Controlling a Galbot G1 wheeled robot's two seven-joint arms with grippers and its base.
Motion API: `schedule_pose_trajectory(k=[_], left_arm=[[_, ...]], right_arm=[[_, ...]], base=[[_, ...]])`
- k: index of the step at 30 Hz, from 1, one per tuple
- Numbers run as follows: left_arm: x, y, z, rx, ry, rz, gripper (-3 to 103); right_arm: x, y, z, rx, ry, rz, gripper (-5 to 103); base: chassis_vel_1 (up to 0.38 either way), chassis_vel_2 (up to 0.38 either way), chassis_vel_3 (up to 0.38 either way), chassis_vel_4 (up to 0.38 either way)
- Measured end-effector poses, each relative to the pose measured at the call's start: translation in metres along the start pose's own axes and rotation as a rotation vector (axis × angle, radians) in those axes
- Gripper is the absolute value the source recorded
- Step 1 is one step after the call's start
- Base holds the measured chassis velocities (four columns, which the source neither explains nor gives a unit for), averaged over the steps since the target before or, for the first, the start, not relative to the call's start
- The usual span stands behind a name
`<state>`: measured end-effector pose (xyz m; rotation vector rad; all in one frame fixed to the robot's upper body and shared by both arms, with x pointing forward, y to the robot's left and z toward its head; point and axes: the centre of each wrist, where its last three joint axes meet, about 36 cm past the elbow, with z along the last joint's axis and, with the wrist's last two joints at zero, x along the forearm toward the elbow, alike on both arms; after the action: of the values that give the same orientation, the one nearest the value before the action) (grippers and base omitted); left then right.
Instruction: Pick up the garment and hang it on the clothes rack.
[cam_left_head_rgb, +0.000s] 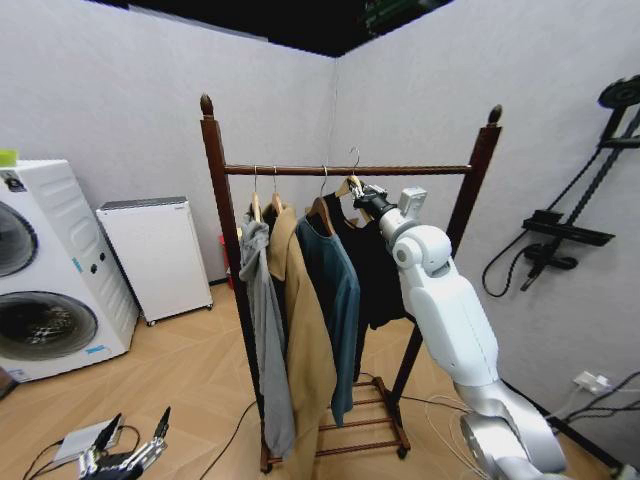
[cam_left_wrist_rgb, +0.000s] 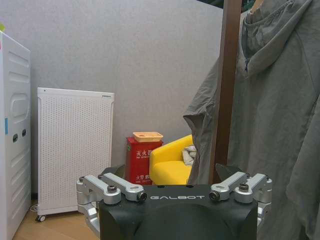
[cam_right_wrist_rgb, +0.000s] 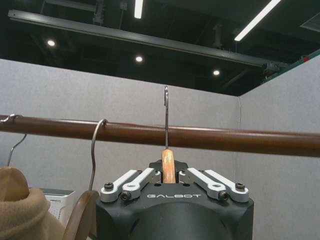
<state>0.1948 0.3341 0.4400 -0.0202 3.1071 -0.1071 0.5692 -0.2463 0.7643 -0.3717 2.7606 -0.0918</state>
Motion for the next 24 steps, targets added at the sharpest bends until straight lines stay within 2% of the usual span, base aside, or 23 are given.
schedule_pose_trajectory(k=[10, 12, 14, 15, 17, 20, 21, 23, 24], left_arm=[[0.000, 0.000, 0.000, 0.000, 0.000, 0.000, 100], [0.000, 0.000, 0.000, 0.000, 0.000, 0.000, 100], [0.000, 0.000, 0.000, 0.000, 0.000, 0.000, 100], [0.000, 0.000, 0.000, 0.000, 0.000, 0.000, 100], [0.000, 0.000, 0.000, 0.000, 0.000, 0.000, 100], [0.000, 0.000, 0.000, 0.000, 0.000, 0.000, 100], [0.000, 0.000, 0.000, 0.000, 0.000, 0.000, 100], [0.000, 0.000, 0.000, 0.000, 0.000, 0.000, 100], [0.000, 0.000, 0.000, 0.000, 0.000, 0.000, 100]], right_arm=[[-0.016, -0.003, 0.022, -0.021, 0.073, -0.013, 10], [-0.016, -0.004, 0.023, -0.019, 0.076, -0.020, 7], [-0.011, -0.006, 0.022, -0.013, 0.068, -0.044, 16], [-0.011, -0.006, 0.022, -0.013, 0.068, -0.044, 16], [-0.004, -0.005, 0.017, -0.015, 0.047, -0.055, 27], [0.001, -0.003, 0.014, -0.018, 0.035, -0.060, 32], [0.009, -0.001, 0.012, -0.017, 0.024, -0.062, 43], [0.013, 0.000, 0.011, -0.016, 0.017, -0.061, 43], [0.018, 0.001, 0.010, -0.015, 0.012, -0.060, 48]], base=[[0.000, 0.000, 0.000, 0.000], [0.000, 0.000, 0.000, 0.000], [0.000, 0.000, 0.000, 0.000], [0.000, 0.000, 0.000, 0.000], [0.000, 0.000, 0.000, 0.000], [0.000, 0.000, 0.000, 0.000], [0.000, 0.000, 0.000, 0.000], [0.000, 0.000, 0.000, 0.000], [0.000, 0.000, 0.000, 0.000]])
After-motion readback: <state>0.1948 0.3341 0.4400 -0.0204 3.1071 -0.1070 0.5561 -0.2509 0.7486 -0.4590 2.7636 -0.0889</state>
